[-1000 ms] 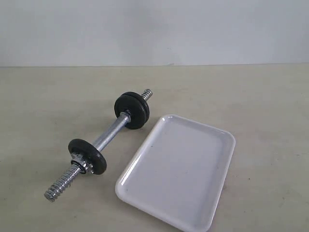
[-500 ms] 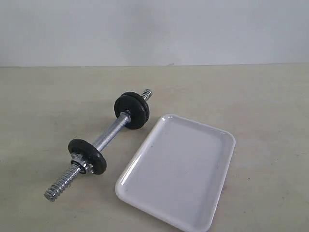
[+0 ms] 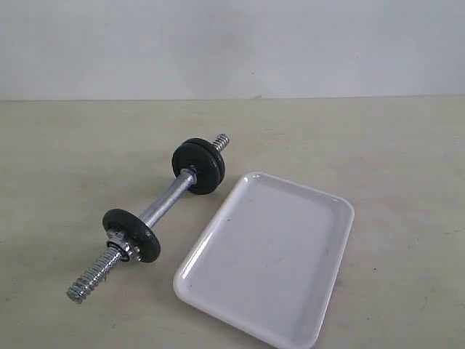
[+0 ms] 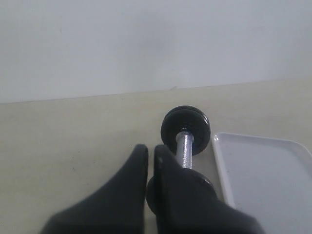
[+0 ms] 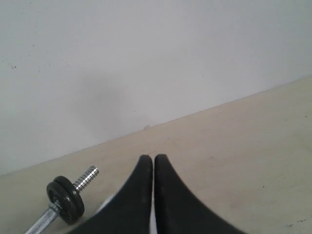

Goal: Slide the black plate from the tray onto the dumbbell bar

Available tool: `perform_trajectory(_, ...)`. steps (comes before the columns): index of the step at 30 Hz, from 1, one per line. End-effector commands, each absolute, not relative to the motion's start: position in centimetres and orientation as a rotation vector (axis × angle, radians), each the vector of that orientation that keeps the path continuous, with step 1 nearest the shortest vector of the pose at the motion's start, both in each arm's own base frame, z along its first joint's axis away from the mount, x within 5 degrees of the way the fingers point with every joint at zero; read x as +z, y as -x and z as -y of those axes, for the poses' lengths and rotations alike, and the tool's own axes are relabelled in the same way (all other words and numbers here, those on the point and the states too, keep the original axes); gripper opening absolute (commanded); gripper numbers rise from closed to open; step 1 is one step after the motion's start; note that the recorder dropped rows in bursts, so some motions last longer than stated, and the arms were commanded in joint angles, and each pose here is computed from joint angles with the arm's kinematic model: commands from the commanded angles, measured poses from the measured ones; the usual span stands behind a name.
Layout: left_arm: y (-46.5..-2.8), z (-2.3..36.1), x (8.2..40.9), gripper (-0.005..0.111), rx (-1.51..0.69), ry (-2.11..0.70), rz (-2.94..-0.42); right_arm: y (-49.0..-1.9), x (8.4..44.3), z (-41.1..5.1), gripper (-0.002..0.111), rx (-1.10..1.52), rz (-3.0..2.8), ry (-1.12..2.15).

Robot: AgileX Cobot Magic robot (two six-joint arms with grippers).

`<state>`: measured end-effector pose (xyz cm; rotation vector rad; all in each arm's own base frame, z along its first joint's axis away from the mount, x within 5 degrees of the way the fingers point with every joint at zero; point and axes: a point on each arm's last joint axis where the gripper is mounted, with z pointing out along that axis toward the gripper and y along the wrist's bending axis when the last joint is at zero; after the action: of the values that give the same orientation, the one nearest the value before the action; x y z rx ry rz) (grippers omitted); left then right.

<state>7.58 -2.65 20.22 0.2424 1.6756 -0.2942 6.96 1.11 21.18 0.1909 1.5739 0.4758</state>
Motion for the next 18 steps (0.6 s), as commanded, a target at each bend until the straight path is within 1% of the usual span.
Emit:
perform_trajectory(1, -7.5, 2.6, 20.1, 0.004, -0.308, -0.229, -1.681, -7.1, 21.0, -1.0, 0.000, 0.497, -1.578, -0.236)
perform_trajectory(11, -7.5, 2.6, 20.1, 0.004, -0.308, -0.229, -1.681, -7.1, 21.0, -1.0, 0.000, 0.480, -1.575, -0.222)
perform_trajectory(15, -7.5, 2.6, 20.1, 0.004, -0.309, -0.230, -1.682, -7.1, 21.0, -0.7, 0.000, 0.290, -1.570, -0.103)
perform_trajectory(18, -7.5, 2.6, 20.1, 0.004, -0.309, -0.230, -1.682, -7.1, 21.0, 0.1, 0.000, 0.167, -1.569, -0.150)
